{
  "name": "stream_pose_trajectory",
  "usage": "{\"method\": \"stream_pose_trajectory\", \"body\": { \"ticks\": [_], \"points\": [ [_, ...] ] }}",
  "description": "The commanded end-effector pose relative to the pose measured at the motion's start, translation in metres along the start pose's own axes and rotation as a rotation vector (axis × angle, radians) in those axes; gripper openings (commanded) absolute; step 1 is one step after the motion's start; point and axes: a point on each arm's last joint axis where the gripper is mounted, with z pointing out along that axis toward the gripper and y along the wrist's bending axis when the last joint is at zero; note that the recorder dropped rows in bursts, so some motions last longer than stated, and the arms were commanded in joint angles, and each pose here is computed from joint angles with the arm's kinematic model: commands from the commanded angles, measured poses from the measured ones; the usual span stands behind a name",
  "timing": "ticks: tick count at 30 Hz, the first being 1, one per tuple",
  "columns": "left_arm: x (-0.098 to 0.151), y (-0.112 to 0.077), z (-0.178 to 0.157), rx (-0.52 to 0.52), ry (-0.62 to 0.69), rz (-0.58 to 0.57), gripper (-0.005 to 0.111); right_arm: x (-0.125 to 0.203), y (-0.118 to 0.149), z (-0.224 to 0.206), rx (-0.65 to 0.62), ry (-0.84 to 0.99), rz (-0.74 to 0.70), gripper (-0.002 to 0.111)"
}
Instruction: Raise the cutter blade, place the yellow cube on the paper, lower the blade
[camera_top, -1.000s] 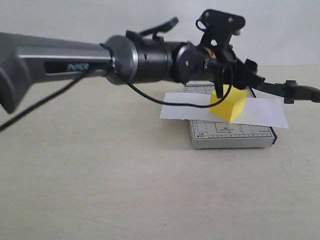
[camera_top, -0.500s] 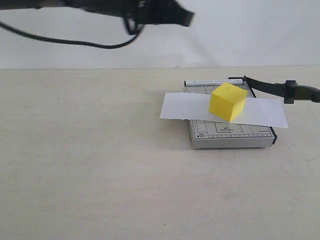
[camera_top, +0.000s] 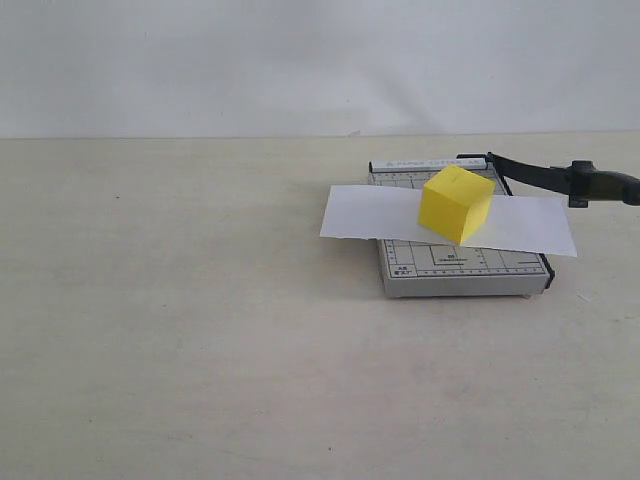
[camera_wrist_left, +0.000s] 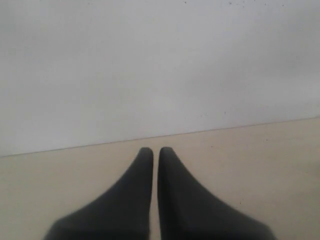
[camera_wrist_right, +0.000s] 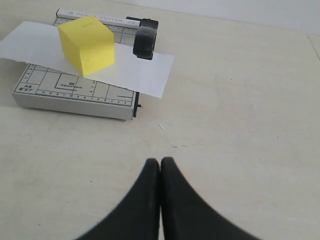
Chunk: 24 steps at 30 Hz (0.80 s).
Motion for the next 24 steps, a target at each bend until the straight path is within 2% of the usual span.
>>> {"method": "stream_pose_trajectory", "body": {
  "ticks": [1,6,12,19,24],
  "points": [
    [0.024,-0.002,-0.059,-0.015,-0.052,-0.007,0.004,0.0,0.0,-0.001,0.001,-0.011,-0.006,0.0],
    [0.059,-0.007,-0.107,-0.025,-0.154,-0.109,0.004,-0.001,0.0,-0.001,0.002,-0.023,-0.006,0.0],
    [0.098,-0.015,-0.134,-0.02,-0.182,-0.101,0.004,-0.001,0.0,-0.001,0.002,-0.023,-0.006,0.0],
    [0.147,-0.026,-0.139,0.038,0.021,-0.098,0.004,-0.001,0.0,-0.001,0.001,-0.022,-0.004,0.0],
    [0.161,-0.027,-0.135,0.032,0.029,-0.111,0.004,-0.002,0.0,-0.001,0.003,-0.038,-0.005,0.0]
  ]
}}
